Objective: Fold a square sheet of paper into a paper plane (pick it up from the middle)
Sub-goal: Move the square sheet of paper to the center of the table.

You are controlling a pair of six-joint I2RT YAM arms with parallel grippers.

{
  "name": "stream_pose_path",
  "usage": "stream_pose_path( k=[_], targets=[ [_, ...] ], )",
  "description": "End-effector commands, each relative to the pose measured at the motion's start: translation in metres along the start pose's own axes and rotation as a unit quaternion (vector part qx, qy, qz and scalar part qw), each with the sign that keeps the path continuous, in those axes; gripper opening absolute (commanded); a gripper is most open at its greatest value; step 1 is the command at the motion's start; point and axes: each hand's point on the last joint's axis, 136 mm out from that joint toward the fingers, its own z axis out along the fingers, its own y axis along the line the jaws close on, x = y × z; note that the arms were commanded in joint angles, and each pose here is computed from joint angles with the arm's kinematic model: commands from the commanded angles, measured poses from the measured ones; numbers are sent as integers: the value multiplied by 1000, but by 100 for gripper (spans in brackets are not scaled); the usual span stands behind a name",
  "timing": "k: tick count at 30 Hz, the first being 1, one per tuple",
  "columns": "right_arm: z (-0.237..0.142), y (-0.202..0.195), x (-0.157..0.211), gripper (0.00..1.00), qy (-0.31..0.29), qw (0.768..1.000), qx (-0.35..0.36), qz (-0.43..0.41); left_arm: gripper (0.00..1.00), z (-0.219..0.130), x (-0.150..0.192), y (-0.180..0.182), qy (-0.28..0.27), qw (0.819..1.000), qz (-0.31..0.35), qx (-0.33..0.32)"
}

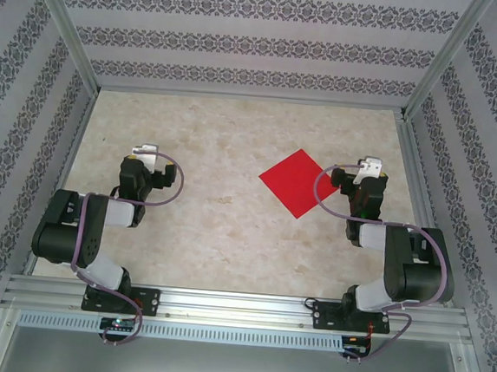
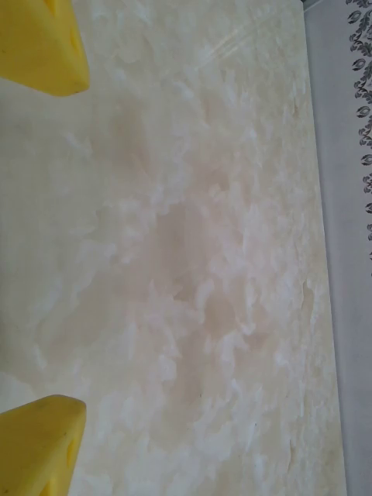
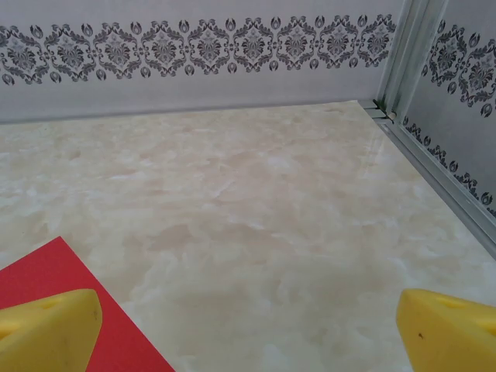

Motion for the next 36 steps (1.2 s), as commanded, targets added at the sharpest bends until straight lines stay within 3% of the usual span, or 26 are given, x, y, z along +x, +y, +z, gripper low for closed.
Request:
stream_pose_path(
  k=[1, 28, 33, 36],
  targets=[
    [1, 1, -4, 98, -10, 1000, -8, 1, 100, 0, -14, -2, -27, 1000, 6, 1],
    [0, 1, -3, 98, -11, 1000, -9, 2, 100, -1, -14, -2, -28, 1000, 7, 1],
    [-10, 0, -20, 98, -13, 1000, -1, -3, 100, -9, -36, 16, 8, 999, -16, -50],
    [-18, -9, -35, 98, 15, 999, 30, 11, 100, -20, -57, 26, 20, 995, -64, -76]
  ],
)
